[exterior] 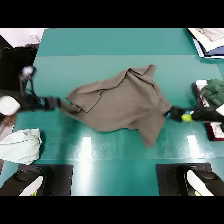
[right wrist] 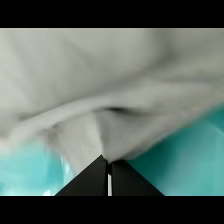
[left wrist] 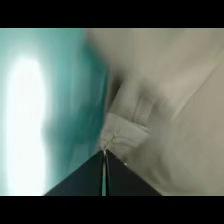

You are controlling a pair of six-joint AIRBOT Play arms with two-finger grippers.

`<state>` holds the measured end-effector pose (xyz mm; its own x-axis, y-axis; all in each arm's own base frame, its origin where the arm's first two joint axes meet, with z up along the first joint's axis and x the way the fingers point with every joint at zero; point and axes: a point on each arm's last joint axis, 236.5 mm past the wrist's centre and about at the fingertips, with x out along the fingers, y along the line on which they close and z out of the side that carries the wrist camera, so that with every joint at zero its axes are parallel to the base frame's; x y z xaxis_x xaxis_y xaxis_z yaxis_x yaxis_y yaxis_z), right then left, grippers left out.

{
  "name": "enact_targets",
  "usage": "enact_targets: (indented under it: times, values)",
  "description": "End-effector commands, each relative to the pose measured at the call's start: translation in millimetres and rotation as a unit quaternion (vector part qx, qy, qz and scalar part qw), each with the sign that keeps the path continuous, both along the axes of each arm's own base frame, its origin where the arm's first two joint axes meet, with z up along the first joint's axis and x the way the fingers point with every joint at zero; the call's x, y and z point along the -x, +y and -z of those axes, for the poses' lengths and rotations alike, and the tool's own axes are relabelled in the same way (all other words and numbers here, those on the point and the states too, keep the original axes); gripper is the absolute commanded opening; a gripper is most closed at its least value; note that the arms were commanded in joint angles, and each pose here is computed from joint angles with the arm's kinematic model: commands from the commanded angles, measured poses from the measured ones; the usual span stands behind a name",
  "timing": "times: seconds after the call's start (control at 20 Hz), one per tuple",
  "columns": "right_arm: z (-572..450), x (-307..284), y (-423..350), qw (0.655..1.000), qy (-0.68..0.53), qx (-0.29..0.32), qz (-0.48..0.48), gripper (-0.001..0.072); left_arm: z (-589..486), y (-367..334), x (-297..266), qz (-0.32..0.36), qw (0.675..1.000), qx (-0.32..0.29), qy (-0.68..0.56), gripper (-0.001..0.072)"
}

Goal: Fold the shirts.

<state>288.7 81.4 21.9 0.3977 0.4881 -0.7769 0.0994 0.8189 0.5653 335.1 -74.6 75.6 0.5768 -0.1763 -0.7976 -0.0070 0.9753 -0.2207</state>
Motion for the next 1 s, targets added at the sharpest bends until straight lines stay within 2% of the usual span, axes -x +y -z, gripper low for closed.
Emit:
enact_targets:
  times: [0.0,0.1,0.2,0.4,0.55,0.7,0.85,0.95]
  values:
    - [-133,-41,-20,0.985,-0.17,0.023,0.035,0.0018,-134,7,-43,-0.017,0.986,0.003,-0.168,0.0024]
    - [-219,-55,-36,0.962,-0.265,0.045,0.053,0.0018,-240,19,-46,-0.027,0.957,-0.009,-0.288,0.0024]
    - [-302,-56,-48,0.931,-0.351,0.069,0.067,0.0018,-335,33,-27,-0.042,0.921,-0.02,-0.387,0.0023]
    - [-440,-28,-58,0.861,-0.487,0.121,0.081,0.0018,-477,52,49,-0.048,0.84,-0.041,-0.539,0.0024]
    - [-501,4,-58,0.819,-0.544,0.162,0.084,0.0018,-535,61,105,-0.055,0.793,-0.034,-0.606,0.0024]
    - [-539,35,-58,0.78,-0.587,0.193,0.101,0.0018,-554,54,132,-0.039,0.777,-0.006,-0.628,0.0024]
    - [-550,58,-66,0.752,-0.609,0.209,0.141,0.0018,-548,20,135,0.024,0.786,0.036,-0.616,0.0024]
    - [-540,65,-71,0.753,-0.599,0.221,0.159,0.0018,-533,0,130,0.063,0.801,0.048,-0.593,0.0024]
